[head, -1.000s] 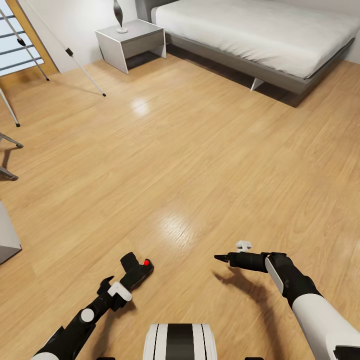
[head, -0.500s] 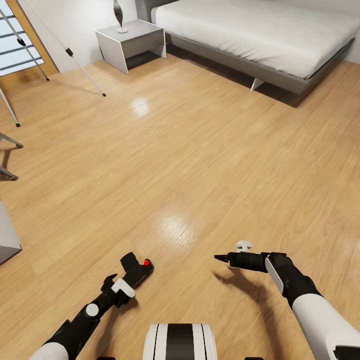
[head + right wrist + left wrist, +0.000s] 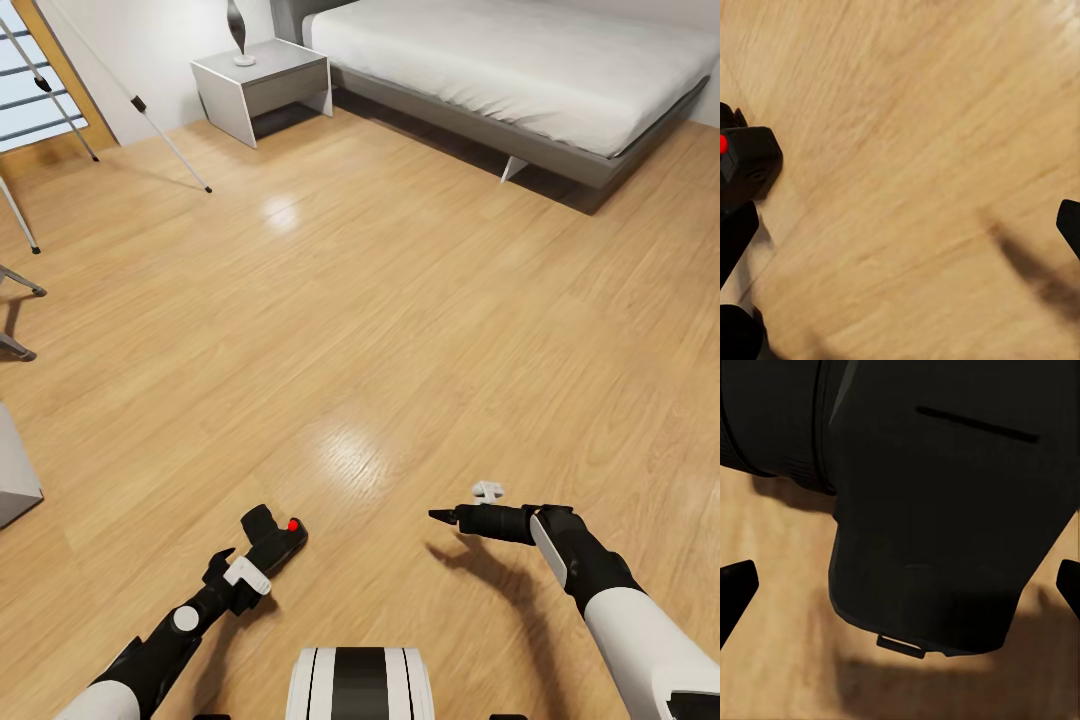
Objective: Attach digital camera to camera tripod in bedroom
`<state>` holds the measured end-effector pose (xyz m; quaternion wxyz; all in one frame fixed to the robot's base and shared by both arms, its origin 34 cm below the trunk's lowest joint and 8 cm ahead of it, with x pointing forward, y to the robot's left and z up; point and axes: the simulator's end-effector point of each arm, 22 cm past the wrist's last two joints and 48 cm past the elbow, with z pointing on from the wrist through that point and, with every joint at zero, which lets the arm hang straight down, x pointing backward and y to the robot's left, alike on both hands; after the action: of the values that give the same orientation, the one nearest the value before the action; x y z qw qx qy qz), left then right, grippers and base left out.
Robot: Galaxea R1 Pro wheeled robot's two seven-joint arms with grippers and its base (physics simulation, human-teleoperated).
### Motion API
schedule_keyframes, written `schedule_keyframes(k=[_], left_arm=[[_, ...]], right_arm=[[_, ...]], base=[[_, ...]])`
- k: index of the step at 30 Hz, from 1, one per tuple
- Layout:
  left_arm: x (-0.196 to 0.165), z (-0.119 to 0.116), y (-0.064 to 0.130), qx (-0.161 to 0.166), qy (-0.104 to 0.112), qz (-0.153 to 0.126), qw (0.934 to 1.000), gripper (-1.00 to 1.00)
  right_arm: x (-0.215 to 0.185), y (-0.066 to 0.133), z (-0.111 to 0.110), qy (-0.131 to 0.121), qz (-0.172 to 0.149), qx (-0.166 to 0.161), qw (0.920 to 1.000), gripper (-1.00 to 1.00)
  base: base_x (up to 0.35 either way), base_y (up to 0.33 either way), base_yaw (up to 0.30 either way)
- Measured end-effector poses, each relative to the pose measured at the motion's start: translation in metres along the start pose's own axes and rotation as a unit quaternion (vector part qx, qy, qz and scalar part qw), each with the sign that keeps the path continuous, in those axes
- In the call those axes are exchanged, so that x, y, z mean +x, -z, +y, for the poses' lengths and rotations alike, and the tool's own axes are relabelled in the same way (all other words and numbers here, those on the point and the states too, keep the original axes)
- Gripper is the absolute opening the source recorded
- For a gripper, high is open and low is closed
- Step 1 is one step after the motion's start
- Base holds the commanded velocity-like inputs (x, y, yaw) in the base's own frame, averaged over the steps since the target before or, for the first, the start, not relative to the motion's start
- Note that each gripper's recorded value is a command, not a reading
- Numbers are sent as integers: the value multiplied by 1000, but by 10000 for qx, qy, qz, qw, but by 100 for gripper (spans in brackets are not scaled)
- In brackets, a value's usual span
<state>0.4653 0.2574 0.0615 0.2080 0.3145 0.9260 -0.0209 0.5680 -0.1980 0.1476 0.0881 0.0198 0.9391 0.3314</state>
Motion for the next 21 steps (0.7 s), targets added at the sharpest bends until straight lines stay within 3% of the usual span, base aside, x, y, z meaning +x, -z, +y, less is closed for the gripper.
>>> schedule_keyframes(k=[21], left_arm=[[-12, -8, -4, 50, 68, -57, 9999, 100]], right_arm=[[0, 0, 0, 0, -1, -7, 10000, 100]], base=[[0, 0, 0]])
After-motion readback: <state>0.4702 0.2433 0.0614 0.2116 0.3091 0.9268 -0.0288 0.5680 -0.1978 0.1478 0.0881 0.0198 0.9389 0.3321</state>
